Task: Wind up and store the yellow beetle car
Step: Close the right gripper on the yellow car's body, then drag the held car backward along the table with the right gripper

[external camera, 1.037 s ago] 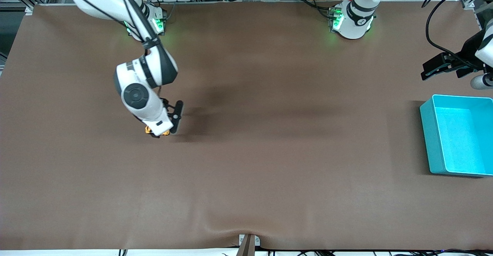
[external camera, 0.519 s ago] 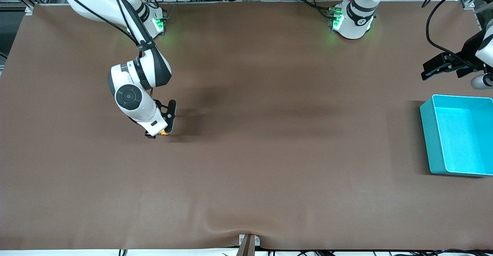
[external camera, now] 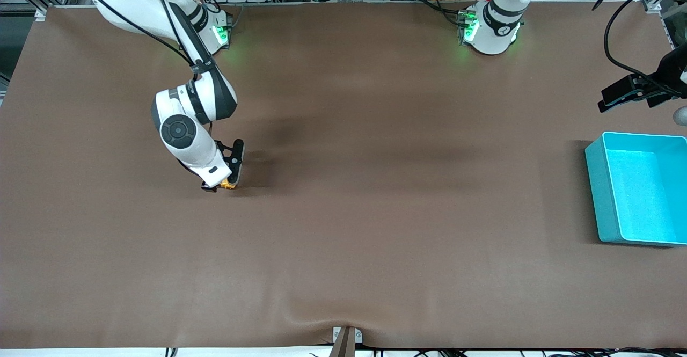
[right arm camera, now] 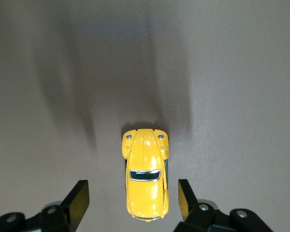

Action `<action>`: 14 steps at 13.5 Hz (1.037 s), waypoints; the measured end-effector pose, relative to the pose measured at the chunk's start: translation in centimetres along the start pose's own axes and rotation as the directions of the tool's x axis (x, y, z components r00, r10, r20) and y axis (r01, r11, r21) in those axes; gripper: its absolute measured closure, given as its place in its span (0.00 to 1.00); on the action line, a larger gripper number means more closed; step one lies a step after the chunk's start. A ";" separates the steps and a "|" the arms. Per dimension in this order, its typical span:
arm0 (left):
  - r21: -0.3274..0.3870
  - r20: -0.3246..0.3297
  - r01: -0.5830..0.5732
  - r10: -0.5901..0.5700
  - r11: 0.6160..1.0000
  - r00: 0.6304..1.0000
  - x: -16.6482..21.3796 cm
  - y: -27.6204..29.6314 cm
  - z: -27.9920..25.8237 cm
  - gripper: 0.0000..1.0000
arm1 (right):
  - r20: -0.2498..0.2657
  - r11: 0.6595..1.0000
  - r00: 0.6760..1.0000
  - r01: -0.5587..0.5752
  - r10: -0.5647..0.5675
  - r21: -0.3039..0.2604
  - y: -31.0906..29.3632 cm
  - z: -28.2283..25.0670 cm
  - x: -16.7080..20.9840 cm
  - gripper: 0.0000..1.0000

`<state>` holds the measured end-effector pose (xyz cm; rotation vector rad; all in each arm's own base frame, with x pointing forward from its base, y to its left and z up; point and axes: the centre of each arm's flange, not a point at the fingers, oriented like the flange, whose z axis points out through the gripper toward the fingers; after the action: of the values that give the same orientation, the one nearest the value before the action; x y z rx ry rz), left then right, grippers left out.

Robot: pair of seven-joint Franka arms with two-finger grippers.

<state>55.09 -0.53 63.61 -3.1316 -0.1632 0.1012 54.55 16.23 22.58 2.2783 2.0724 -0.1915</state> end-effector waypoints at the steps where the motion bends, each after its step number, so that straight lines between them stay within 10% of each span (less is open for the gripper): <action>1: 0.000 0.001 0.000 0.000 1.000 1.000 0.0 0.0 0.0 0.00 | -0.002 1.000 1.000 -0.004 0.004 -0.003 0.0 0.4 -0.2 0.19; 14: 0.000 0.003 -0.039 0.039 0.999 0.999 0.0 0.1 0.0 0.00 | -0.009 0.999 0.999 -0.031 0.031 -0.013 0.7 3.5 -1.7 0.56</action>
<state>55.06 -0.62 63.58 -3.1351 -0.1020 0.1056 54.87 14.06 19.29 2.3063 2.0357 -0.1661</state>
